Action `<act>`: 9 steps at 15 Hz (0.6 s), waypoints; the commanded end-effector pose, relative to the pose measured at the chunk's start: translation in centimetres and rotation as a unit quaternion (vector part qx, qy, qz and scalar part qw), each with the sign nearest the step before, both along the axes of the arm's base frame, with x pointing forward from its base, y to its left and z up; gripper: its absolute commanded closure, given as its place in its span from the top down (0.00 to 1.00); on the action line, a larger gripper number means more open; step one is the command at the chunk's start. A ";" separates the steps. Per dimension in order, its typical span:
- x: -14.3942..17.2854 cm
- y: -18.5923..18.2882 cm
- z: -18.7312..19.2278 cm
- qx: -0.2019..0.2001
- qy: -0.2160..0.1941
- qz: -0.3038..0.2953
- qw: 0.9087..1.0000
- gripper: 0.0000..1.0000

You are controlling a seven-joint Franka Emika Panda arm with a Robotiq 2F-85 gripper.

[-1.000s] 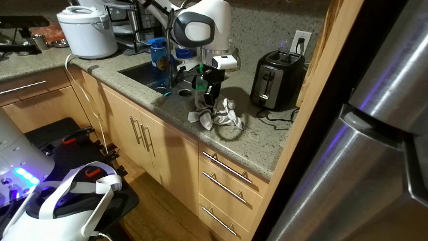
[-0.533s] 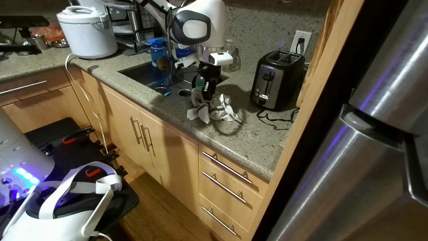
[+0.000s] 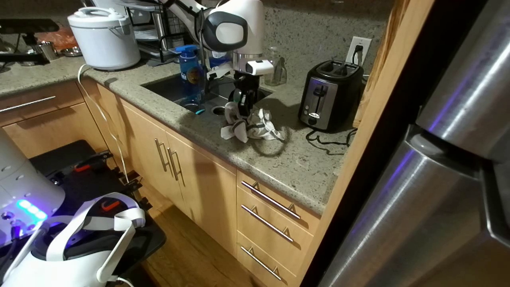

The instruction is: Use the cloth to wipe the right side of the counter

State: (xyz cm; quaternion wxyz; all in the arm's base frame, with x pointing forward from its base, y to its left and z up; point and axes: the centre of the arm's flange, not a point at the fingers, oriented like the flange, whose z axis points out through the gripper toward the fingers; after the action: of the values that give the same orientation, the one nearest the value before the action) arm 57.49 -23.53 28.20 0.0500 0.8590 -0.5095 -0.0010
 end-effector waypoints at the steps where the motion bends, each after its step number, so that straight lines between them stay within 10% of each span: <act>1: 1.1 0.6 0.2 0.004 0.003 0.001 1.000 0.04; 9: 4.4 2.1 2.6 0.095 0.038 0.001 0.995 0.04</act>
State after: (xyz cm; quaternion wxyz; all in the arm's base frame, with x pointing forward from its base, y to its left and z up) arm 59.76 -20.83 29.65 0.0032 0.8613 -0.5041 -0.0627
